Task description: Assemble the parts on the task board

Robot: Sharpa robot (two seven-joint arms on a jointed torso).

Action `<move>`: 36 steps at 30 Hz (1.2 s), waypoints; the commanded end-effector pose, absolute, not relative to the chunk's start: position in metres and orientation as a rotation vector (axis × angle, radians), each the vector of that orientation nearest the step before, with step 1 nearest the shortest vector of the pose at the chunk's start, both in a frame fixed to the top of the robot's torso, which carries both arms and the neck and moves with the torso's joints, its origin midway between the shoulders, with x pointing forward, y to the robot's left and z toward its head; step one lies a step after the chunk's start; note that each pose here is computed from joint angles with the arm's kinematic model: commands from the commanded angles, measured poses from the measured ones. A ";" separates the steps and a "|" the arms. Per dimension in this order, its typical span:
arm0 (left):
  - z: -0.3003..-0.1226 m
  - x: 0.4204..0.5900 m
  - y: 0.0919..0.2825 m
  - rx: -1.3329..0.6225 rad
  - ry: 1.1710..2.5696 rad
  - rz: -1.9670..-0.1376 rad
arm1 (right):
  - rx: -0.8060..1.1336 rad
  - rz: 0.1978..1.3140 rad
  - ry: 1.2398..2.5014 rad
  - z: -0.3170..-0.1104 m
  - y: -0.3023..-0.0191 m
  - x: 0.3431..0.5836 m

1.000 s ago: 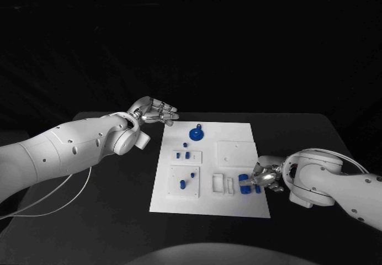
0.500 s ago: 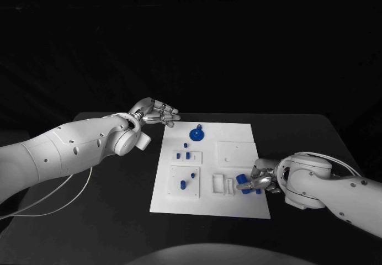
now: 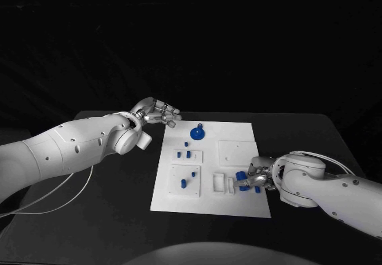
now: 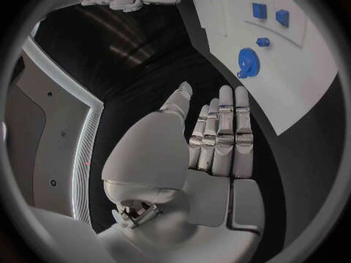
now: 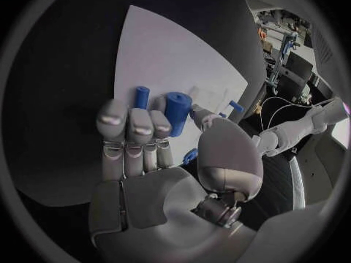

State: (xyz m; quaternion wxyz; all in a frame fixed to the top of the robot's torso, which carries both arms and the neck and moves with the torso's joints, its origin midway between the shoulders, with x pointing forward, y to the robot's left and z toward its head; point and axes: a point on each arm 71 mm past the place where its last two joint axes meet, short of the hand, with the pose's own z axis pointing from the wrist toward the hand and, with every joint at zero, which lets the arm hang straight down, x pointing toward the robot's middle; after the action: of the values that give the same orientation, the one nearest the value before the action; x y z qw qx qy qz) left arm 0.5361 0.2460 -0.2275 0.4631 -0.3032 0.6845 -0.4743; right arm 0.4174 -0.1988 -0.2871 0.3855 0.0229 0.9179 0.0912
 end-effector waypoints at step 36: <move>-0.230 0.535 0.243 -0.749 1.711 -1.184 | 0.342 0.490 2.358 -0.261 -0.181 0.407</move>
State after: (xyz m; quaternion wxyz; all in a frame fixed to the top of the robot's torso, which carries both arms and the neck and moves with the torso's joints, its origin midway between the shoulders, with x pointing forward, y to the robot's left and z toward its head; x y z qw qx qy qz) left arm 0.5355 0.2456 -0.2297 0.4553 -0.3036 0.6909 -0.4725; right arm 0.4078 -0.1837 -0.2603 0.3585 0.1275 0.9067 0.1817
